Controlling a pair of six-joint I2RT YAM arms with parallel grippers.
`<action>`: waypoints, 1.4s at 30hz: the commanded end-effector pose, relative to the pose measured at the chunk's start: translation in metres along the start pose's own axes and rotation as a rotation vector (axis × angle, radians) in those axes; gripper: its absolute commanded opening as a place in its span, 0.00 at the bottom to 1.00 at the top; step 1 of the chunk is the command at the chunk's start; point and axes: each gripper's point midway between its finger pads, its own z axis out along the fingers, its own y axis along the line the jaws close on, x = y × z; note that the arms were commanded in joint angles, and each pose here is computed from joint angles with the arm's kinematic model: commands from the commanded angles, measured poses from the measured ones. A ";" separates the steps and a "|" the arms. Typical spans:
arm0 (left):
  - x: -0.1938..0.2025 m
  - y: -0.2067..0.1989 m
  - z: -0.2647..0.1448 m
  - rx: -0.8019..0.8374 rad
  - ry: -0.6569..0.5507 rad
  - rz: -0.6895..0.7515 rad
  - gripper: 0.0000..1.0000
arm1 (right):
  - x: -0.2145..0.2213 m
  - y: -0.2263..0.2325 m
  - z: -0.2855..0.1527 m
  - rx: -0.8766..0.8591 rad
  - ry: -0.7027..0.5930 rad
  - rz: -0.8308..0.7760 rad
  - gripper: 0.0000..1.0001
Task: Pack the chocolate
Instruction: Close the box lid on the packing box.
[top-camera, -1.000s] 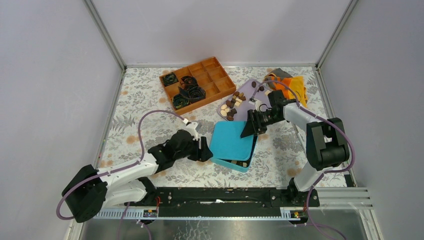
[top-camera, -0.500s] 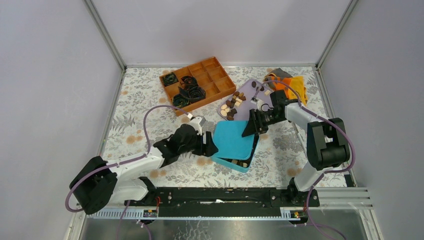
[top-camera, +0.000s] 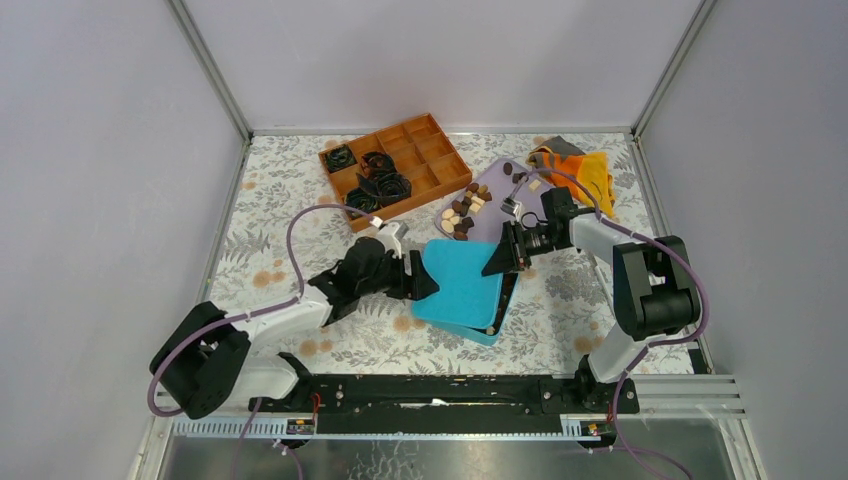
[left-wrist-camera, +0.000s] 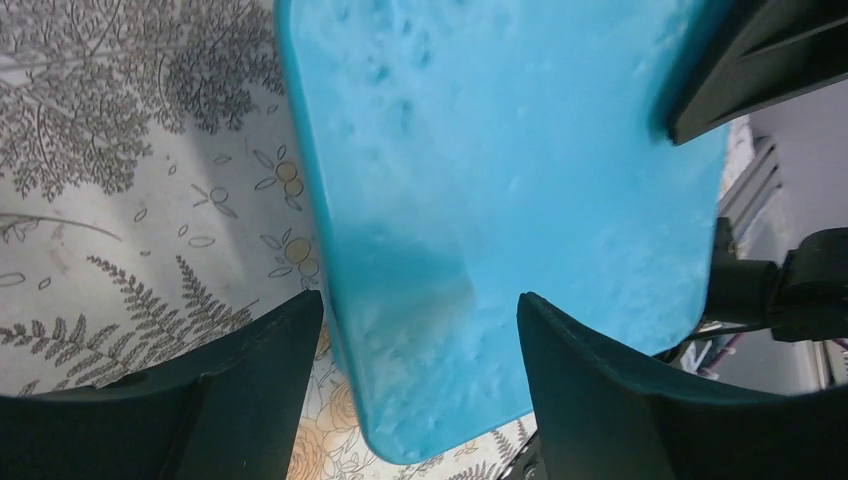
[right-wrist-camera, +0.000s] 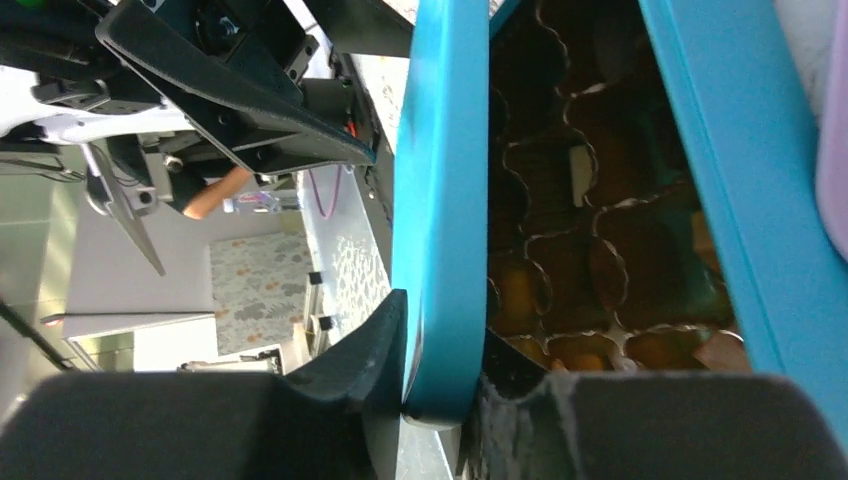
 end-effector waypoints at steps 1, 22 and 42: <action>-0.031 -0.023 -0.008 0.126 -0.120 0.006 0.79 | -0.012 0.031 -0.004 -0.144 -0.042 -0.025 0.23; -0.060 -0.076 -0.069 0.539 -0.221 -0.035 0.60 | 0.000 0.102 -0.031 -0.332 -0.083 -0.326 0.08; -0.086 -0.115 -0.101 0.822 -0.345 -0.094 0.00 | -0.003 0.109 -0.044 -0.223 -0.253 -0.430 0.59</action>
